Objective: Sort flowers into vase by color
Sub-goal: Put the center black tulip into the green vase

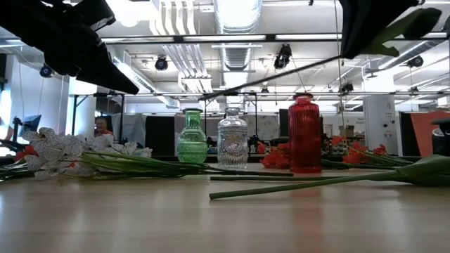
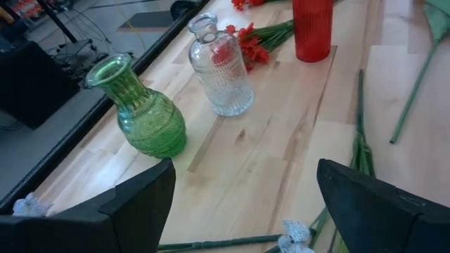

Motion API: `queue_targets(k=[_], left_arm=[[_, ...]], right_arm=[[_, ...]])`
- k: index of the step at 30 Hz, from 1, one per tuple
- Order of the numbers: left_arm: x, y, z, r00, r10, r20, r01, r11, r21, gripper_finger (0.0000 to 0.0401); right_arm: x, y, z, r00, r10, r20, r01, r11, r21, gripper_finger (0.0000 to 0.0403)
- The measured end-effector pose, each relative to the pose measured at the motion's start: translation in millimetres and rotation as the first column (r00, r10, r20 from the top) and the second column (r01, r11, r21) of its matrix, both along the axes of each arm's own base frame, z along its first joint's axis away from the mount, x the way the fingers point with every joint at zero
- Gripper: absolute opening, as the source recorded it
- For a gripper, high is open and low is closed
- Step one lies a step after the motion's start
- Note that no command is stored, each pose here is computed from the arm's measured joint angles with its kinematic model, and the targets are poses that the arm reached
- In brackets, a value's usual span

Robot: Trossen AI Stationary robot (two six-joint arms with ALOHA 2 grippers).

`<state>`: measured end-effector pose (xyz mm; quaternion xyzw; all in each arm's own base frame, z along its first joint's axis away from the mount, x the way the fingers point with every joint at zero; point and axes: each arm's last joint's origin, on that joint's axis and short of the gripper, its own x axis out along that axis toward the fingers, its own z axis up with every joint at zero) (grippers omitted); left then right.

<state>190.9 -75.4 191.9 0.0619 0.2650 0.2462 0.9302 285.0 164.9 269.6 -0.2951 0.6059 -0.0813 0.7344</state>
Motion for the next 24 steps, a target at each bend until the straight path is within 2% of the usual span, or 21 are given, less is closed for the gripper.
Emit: queue_targets(k=[9, 17, 24], left_arm=[[0.0, 0.5, 0.3, 1.0, 0.011, 0.006, -0.011, 1.0, 0.01, 0.0327], [0.0, 0.5, 0.3, 1.0, 0.011, 0.006, -0.011, 1.0, 0.01, 0.0327], [0.1, 0.7, 0.3, 1.0, 0.012, 0.006, -0.012, 1.0, 0.01, 0.0327]], right_arm=[[-1.1, 3.0, 11.5, 0.999, 0.017, 0.039, -0.015, 0.999, -0.04, 0.0012], [-8.3, -0.5, 16.1, 0.992, 0.12, -0.03, -0.124, 0.966, -0.228, 0.0012], [-11.2, -4.9, 22.9, 0.986, 0.165, -0.035, -0.168, 0.93, -0.328, 0.0012]])
